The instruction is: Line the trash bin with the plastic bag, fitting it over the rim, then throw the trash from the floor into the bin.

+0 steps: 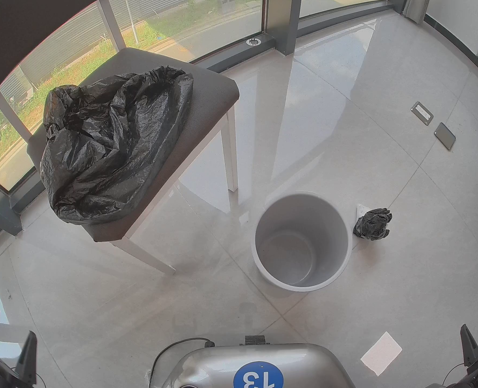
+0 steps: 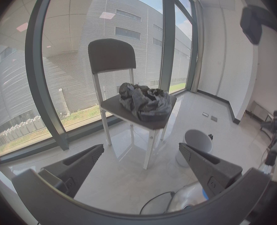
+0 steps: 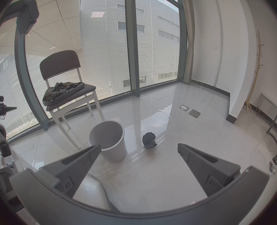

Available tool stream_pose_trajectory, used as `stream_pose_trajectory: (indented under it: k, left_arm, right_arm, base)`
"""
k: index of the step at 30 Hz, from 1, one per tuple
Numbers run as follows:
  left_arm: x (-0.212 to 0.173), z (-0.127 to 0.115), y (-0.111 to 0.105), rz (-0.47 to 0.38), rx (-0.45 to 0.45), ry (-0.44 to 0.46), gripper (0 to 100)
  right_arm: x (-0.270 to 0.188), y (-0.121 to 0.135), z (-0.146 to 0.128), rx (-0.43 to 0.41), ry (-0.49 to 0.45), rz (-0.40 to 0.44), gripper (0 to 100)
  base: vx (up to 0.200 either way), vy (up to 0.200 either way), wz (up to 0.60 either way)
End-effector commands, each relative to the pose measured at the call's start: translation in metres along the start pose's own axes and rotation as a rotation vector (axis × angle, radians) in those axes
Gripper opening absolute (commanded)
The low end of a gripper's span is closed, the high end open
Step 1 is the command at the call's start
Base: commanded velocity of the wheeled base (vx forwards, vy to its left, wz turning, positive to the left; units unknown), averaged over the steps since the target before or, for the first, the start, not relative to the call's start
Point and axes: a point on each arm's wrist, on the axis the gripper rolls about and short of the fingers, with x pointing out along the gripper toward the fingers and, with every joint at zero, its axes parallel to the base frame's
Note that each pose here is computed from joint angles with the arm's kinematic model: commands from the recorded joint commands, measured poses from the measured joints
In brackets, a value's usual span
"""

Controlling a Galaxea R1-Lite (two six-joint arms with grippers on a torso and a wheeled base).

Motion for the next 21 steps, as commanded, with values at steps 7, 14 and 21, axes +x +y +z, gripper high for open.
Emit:
stream_pose_trajectory:
  k: [7,14,21]
  left_arm:
    - [0.043,0.099,0.004,0.053,-0.074,0.245,100]
    - [0.077,0.127,0.007,0.136,-0.189,0.561,100]
    - [0.125,0.149,0.008,0.158,-0.342,0.62,100]
  right_arm:
    - [0.0,0.0,-0.005,-0.009,0.0,0.002,100]
    - [0.0,0.0,-0.005,-0.005,0.0,0.002,100]
    - [0.0,0.0,-0.005,-0.005,0.0,0.002,100]
  base:
    - [0.0,0.0,0.0]
    - [0.0,0.0,0.0]
    - [0.0,0.0,0.0]
